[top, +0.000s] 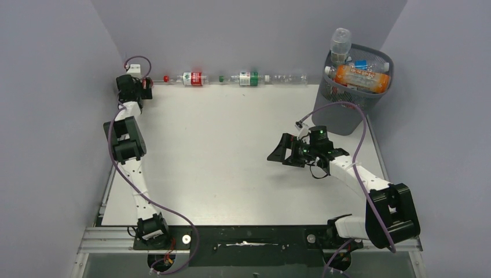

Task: Put the plastic bottles in the bin
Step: Pick up the plastic bottle from the corner of the board.

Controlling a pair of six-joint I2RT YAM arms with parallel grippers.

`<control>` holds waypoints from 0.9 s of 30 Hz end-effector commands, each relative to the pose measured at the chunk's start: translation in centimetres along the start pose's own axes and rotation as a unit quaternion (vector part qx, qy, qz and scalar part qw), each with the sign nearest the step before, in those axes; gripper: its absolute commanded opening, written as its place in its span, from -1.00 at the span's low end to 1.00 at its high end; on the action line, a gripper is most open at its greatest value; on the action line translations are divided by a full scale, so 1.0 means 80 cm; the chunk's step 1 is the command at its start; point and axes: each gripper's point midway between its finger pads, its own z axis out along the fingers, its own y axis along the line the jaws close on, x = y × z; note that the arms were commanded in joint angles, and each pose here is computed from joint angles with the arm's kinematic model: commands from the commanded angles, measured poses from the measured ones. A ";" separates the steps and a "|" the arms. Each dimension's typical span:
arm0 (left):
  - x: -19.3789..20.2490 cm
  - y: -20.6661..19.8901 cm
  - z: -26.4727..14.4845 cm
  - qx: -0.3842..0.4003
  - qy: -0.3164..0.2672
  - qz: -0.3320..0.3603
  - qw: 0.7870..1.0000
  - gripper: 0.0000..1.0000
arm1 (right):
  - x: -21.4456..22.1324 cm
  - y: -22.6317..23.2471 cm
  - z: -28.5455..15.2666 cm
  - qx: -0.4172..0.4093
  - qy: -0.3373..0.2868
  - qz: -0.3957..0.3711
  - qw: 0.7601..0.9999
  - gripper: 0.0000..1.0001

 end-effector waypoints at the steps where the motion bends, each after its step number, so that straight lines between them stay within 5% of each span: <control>1: -0.008 -0.006 0.005 0.016 -0.020 -0.007 1.000 0.77 | -0.026 0.024 -0.003 -0.027 -0.031 -0.030 0.999 0.97; 9: 0.007 -0.033 -0.002 0.035 -0.009 -0.006 0.999 0.64 | -0.026 0.026 -0.005 -0.029 -0.035 -0.033 0.998 0.97; 18: -0.009 -0.039 -0.020 0.035 -0.015 -0.021 0.999 0.20 | -0.024 0.030 -0.012 -0.031 -0.042 -0.038 0.998 0.97; 27: -0.056 -0.047 -0.083 0.033 -0.054 -0.082 0.995 0.15 | -0.030 0.051 -0.033 -0.041 -0.062 -0.047 0.996 0.97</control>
